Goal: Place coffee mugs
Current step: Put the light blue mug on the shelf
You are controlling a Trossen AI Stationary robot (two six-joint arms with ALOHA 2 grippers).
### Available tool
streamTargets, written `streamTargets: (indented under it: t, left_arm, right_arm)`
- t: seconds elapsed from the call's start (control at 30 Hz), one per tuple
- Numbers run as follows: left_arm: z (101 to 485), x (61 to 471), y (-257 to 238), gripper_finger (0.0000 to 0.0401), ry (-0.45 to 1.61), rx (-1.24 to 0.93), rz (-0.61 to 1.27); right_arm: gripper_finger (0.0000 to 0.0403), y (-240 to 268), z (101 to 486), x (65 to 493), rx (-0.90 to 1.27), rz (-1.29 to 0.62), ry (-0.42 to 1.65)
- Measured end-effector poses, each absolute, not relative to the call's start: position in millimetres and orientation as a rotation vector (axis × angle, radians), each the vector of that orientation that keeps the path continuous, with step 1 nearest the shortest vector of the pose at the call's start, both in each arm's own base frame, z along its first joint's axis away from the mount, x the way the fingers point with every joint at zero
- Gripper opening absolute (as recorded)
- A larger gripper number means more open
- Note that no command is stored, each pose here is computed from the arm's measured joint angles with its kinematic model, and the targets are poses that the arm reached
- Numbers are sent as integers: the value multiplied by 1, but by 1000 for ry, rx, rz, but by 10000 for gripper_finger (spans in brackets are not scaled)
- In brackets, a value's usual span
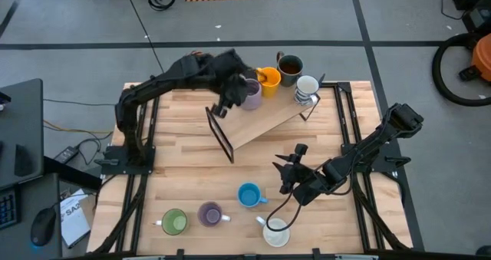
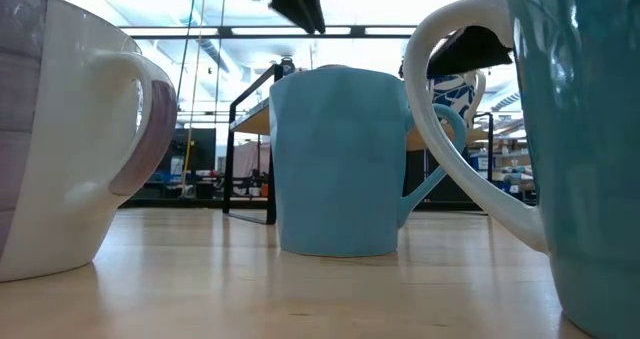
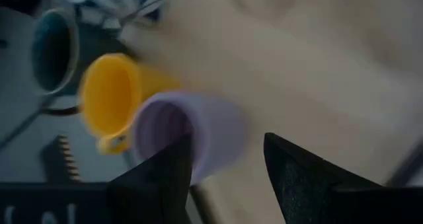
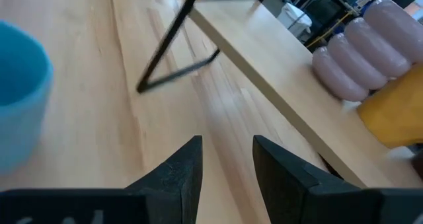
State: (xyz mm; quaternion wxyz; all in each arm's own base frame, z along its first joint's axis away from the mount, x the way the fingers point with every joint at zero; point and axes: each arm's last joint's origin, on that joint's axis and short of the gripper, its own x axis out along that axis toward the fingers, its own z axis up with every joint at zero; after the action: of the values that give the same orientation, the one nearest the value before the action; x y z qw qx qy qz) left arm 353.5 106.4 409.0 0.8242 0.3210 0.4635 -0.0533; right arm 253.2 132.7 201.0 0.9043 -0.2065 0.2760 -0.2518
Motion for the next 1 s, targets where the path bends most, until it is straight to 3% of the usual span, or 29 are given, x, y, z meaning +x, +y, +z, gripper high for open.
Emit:
streamTargets:
  t: [0.23,0.43,0.77,1.0]
  left_arm:
    - [401,353,54,192,1079,403,-116]
    - [377,356,3,192,1183,345,-205]
    - [332,356,-73,192,1241,636,-382]
    - [309,356,-110,192,1128,925,-587]
  right_arm:
    - [139,136,198,246,-443,-513,600]
    - [139,138,196,242,-456,-535,585]
    - [139,135,189,237,-473,-593,551]
    - [139,136,190,239,-475,-588,544]
